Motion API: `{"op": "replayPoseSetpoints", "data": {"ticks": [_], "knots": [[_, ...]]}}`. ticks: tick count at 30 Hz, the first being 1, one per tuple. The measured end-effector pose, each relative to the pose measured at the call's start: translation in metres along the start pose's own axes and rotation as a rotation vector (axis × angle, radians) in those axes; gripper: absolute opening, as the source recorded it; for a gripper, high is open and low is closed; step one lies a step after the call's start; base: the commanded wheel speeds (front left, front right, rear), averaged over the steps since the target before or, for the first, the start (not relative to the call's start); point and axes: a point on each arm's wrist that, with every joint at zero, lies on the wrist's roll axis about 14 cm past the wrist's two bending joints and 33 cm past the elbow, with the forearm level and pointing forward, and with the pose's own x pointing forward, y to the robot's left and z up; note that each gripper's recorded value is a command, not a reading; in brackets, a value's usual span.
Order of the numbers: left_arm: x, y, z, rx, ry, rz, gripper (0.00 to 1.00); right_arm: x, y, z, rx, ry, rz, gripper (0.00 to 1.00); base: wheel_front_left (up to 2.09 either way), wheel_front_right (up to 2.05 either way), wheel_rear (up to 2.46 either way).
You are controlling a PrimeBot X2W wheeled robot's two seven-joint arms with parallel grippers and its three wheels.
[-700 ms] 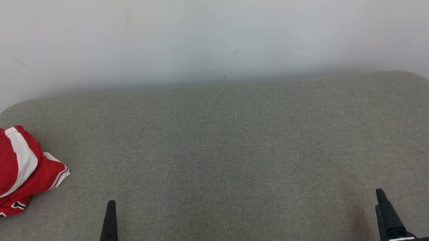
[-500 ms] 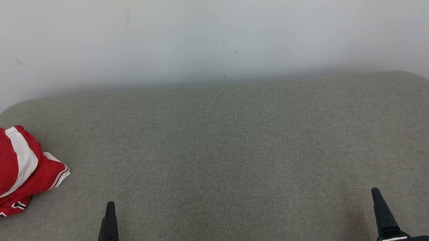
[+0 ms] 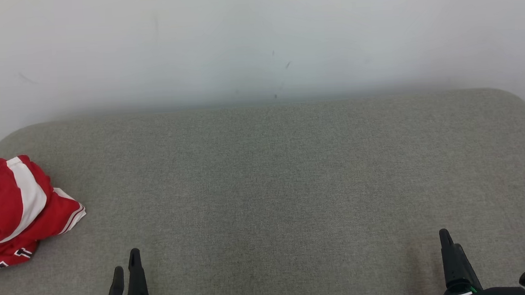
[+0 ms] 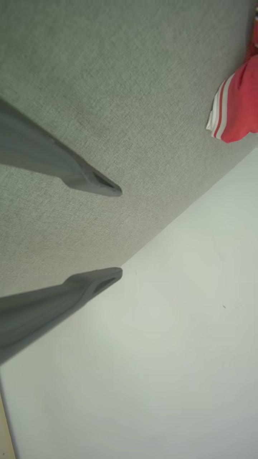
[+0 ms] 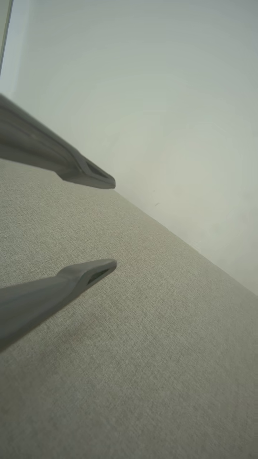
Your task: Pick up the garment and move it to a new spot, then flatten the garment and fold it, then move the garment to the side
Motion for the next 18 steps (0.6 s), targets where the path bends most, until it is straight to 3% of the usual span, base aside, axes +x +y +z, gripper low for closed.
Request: {"op": "replayPoseSetpoints", "data": {"ticks": [8, 18], "knots": [[-0.003, -0.003, 0.004, 0.162, -0.018, -0.011, 1.00, 0.000, 0.014, -0.006, -0.176, 0.010, 0.049, 1.00, 0.00, 0.00, 0.00], [-0.007, -0.002, 0.011, 0.311, -0.047, -0.012, 1.00, -0.001, 0.019, -0.007, -0.313, 0.000, 0.073, 1.00, 0.00, 0.00, 0.00]]}}
